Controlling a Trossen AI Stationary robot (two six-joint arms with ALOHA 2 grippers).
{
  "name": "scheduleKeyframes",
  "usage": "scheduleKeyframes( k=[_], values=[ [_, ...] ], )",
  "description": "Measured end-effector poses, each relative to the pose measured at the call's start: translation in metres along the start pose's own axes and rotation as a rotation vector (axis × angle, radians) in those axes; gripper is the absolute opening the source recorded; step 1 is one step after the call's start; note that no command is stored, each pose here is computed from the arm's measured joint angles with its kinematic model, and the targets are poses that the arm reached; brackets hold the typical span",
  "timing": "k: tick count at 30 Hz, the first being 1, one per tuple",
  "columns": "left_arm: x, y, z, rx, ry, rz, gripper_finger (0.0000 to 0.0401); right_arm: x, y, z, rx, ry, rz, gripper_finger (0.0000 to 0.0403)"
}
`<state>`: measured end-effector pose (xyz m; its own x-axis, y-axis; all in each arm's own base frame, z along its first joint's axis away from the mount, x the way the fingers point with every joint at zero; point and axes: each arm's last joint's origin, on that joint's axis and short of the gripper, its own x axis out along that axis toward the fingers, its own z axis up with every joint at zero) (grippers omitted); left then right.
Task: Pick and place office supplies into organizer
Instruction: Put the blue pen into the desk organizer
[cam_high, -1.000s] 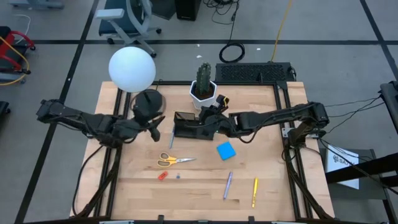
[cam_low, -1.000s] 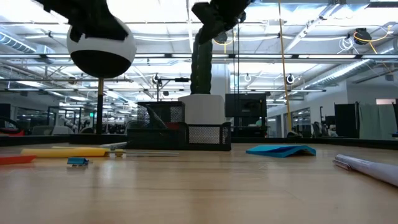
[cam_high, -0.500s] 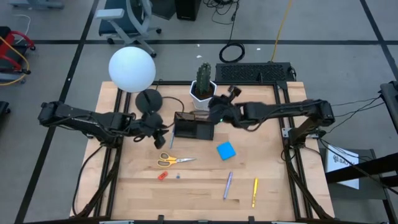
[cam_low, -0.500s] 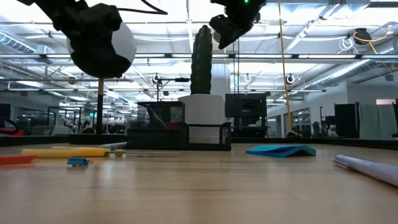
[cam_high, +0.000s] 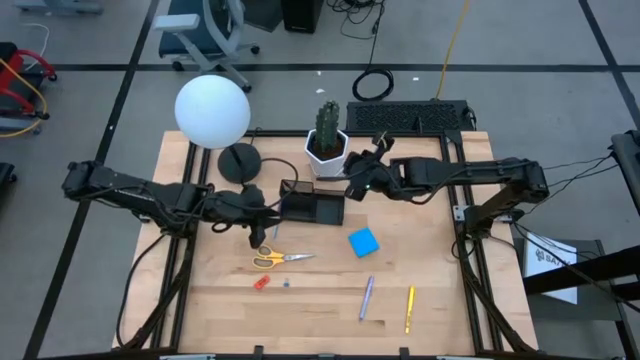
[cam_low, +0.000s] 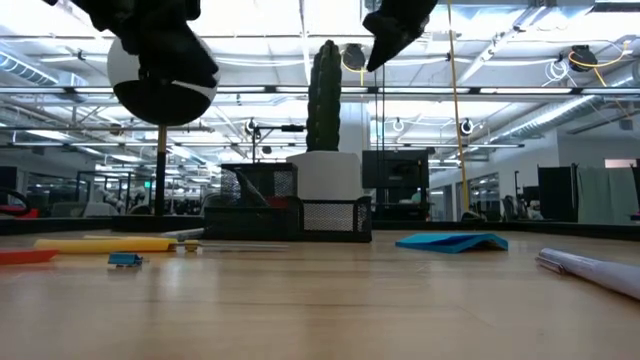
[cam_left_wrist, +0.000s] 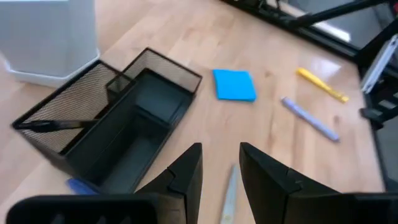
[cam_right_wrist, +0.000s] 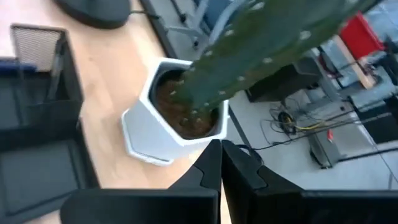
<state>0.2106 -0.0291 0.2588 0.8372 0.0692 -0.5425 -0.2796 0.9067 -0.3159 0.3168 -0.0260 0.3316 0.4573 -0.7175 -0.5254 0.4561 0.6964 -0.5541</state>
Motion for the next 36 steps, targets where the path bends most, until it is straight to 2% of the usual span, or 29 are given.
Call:
scheduleKeyframes(
  k=[10, 17, 26, 36],
  values=[
    [-0.001, -0.005, -0.001, -0.013, -0.002, -0.022, 0.0113, 0.0, 0.008, 0.011, 0.062, -0.095, 0.256, 0.0002],
    [-0.001, -0.006, -0.002, -0.031, 0.0, -0.026, 0.0113, -0.002, 0.01, 0.022, 0.121, -0.202, 0.389, 0.0004],
    [-0.002, -0.009, -0.005, -0.031, 0.013, -0.036, 0.0113, -0.004, 0.008, 0.032, 0.187, -0.3, 0.386, 0.0003],
    [-0.003, -0.014, -0.003, -0.041, -0.009, -0.088, 0.0113, -0.005, 0.007, 0.036, 0.209, -0.334, 0.383, 0.0003]
  ],
)
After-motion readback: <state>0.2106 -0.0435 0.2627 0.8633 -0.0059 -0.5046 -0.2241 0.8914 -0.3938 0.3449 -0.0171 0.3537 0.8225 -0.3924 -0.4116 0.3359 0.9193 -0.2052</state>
